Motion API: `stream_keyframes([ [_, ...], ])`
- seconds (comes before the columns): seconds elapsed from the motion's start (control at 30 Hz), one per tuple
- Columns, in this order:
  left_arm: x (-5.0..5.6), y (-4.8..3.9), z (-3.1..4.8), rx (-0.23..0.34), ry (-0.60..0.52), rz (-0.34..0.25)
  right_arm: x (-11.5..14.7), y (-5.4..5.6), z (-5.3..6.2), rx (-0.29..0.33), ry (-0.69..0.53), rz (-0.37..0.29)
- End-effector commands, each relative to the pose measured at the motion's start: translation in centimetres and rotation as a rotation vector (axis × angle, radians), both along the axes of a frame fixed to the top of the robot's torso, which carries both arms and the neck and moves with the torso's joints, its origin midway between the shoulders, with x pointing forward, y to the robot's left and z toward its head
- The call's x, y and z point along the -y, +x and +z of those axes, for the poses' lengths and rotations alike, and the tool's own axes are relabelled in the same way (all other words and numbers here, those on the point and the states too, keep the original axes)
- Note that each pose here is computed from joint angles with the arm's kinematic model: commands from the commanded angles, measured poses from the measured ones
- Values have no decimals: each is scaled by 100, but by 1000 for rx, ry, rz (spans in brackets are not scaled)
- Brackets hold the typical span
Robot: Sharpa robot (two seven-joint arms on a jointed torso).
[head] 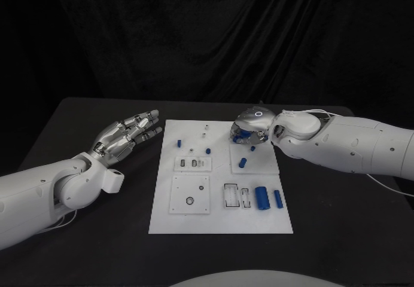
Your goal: Assemble the parts on the task board
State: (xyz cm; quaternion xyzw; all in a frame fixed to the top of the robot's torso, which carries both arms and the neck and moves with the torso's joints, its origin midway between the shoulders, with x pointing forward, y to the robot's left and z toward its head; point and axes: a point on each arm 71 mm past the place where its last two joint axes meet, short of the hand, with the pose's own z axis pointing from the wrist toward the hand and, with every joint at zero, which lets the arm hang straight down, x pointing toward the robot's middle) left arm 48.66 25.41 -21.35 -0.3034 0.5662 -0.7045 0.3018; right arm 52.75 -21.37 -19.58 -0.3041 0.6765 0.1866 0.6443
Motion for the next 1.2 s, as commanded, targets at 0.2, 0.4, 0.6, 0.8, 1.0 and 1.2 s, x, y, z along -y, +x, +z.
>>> stream_keyframes([
  [0.2,-15,-22,71,83,-81,-1,-118,-2,232,73,94,36],
  [0.4,-11,-22,69,82,-80,-1,-286,68,444,103,122,52],
  [0.6,4,-19,69,84,-81,-2,-445,188,522,106,110,44],
  [0.8,12,-19,69,85,-82,-2,-554,315,520,90,79,15],
  [1.0,23,-17,69,85,-83,-4,-654,398,494,78,59,-1],
  [1.2,43,-16,69,85,-85,-8,-731,429,458,65,47,-3],
])
